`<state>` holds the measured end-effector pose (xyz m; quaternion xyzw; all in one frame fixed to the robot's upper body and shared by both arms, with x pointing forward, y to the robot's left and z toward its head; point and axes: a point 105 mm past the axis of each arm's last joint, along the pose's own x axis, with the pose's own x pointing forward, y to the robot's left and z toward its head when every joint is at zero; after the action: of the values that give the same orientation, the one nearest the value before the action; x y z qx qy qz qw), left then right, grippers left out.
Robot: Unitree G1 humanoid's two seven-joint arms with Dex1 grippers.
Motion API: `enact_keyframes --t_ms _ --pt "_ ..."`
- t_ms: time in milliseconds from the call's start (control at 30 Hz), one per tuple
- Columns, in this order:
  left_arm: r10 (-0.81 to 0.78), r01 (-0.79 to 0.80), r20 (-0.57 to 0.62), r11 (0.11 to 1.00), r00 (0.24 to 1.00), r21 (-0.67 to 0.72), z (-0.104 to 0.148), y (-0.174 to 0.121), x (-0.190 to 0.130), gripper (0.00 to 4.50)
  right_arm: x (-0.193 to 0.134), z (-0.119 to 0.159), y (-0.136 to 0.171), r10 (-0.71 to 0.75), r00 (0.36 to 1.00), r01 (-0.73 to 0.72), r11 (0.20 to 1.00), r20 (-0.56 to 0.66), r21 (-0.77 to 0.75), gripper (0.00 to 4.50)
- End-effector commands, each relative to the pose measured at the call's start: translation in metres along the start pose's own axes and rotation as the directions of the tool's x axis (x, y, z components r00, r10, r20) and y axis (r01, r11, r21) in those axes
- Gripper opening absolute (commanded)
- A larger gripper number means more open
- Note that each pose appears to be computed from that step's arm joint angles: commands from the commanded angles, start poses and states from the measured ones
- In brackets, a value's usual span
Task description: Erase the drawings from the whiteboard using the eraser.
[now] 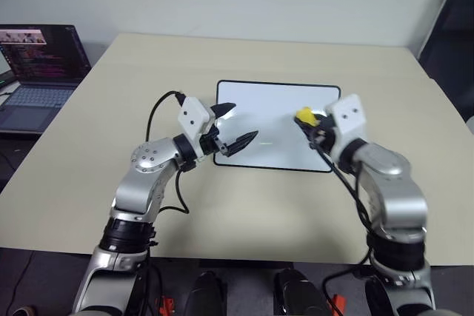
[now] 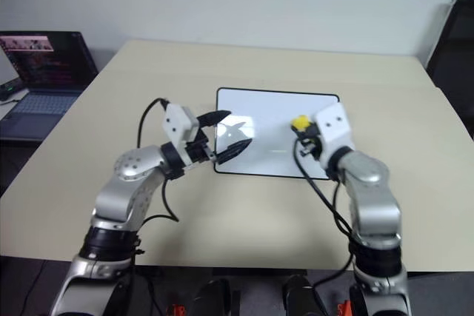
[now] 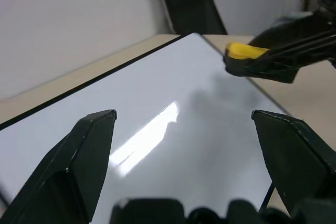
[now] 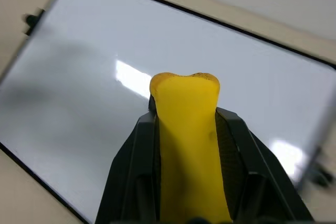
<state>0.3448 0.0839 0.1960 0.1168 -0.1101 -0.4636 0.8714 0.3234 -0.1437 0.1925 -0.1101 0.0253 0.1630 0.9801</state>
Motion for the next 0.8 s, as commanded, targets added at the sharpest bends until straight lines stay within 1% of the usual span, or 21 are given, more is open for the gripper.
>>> enact_keyframes --t_ms 33,100,233,300,400,600,800 --pt "-0.200 0.199 0.016 0.979 0.980 0.039 0.009 -0.024 0.021 4.50 -0.037 -0.010 -0.030 -0.173 0.984 0.174 0.985 -0.039 0.017 1.10" --pt "-0.292 0.292 -0.012 0.955 0.956 0.046 0.004 -0.036 0.032 4.50 -0.044 -0.028 -0.041 -0.227 0.968 0.229 0.973 -0.109 0.013 1.10" --pt "-0.403 0.403 -0.014 0.914 0.915 0.050 0.004 -0.051 0.050 4.50 -0.047 -0.052 -0.065 -0.313 0.932 0.320 0.947 -0.183 0.012 1.10" --pt "-0.448 0.448 -0.021 0.893 0.894 0.050 0.004 -0.058 0.055 4.50 -0.046 -0.058 -0.075 -0.331 0.923 0.343 0.939 -0.199 0.028 1.10" --pt "-0.499 0.501 -0.047 0.863 0.865 0.059 0.002 -0.068 0.062 4.50 -0.039 -0.062 -0.081 -0.331 0.921 0.353 0.932 -0.206 0.083 1.10" --pt "-0.543 0.548 -0.077 0.834 0.836 0.068 0.003 -0.082 0.075 4.50 -0.026 -0.080 -0.091 -0.339 0.909 0.380 0.912 -0.241 0.153 1.10" --pt "-0.543 0.548 -0.081 0.833 0.836 0.071 0.004 -0.085 0.077 4.50 -0.013 -0.094 -0.100 -0.354 0.897 0.399 0.906 -0.266 0.142 1.10"
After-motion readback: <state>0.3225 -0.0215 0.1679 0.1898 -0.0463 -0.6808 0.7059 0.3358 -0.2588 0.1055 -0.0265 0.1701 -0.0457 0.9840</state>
